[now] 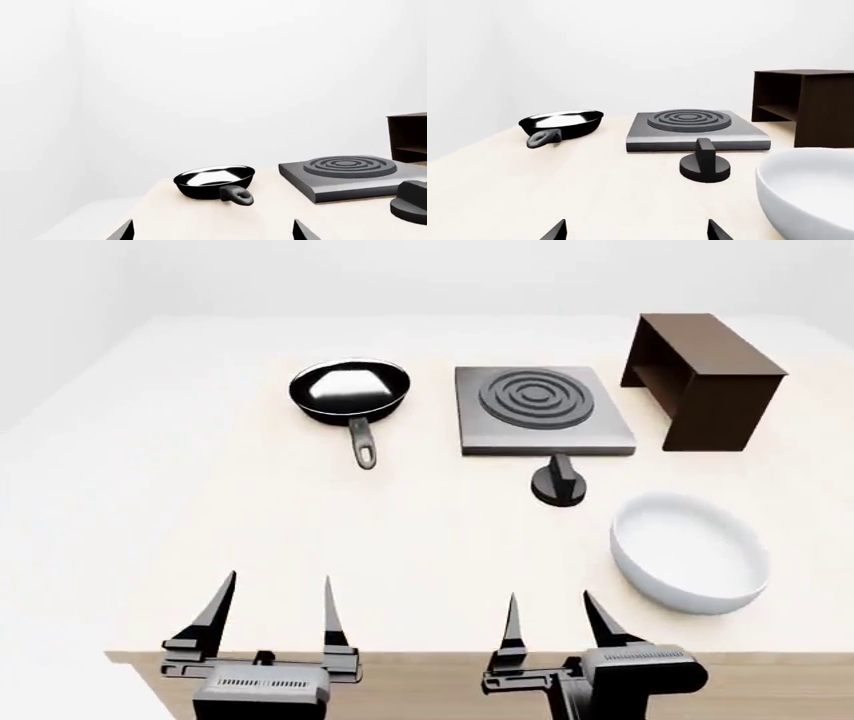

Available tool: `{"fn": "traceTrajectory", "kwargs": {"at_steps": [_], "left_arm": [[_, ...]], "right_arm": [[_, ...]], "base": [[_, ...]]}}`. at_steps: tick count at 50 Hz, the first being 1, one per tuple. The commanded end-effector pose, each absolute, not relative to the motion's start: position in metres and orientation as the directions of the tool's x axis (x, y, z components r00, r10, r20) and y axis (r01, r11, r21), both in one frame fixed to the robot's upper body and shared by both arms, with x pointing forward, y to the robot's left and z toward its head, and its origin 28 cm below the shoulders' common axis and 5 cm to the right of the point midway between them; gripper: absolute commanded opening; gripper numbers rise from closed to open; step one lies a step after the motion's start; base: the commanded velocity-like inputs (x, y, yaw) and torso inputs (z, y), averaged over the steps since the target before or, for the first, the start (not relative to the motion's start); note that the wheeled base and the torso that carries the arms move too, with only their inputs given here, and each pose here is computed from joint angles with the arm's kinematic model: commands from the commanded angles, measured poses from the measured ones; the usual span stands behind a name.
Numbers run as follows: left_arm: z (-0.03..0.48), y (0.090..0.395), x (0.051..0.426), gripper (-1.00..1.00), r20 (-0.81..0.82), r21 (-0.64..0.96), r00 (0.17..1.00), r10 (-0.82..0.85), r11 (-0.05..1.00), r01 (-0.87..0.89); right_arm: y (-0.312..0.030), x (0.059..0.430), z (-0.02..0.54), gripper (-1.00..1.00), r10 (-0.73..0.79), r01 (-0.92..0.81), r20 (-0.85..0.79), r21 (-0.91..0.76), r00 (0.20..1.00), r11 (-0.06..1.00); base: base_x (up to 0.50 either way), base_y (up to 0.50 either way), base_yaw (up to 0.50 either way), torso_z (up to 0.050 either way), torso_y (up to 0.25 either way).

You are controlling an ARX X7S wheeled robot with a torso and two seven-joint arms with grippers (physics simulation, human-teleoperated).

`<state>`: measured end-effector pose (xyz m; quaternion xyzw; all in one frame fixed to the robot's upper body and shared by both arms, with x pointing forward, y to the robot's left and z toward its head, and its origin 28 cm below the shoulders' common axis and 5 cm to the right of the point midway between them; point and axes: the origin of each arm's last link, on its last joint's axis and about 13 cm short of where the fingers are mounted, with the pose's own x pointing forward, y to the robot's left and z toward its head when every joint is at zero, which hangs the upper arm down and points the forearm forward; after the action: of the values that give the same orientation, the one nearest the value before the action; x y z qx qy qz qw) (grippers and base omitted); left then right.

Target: Turn on the stove.

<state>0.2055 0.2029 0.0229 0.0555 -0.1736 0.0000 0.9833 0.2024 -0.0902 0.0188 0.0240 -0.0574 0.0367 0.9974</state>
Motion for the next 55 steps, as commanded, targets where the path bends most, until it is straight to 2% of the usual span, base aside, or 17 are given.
{"fn": "traceTrajectory", "kwargs": {"at_steps": [1, 55], "left_arm": [[0.0232, 0.2022, 0.2065, 1.0, 0.341, 0.114, 0.94, -0.021, 0.993, -0.019], [0.0241, 0.2013, 0.208, 1.0, 0.342, 0.116, 0.939, -0.025, 0.993, -0.016]], "right_arm": [[-0.0902, 0.2027, 0.0177, 1.0, 0.075, -0.081, 0.119, 0.041, 0.99, 0.996], [-0.0908, 0.2019, 0.0203, 1.0, 0.092, -0.098, 0.128, 0.044, 0.987, 0.994]], "base": [[0.15, 0.0, 0.0, 0.0, 0.0], [0.2, 0.0, 0.0, 0.0, 0.0]]}}
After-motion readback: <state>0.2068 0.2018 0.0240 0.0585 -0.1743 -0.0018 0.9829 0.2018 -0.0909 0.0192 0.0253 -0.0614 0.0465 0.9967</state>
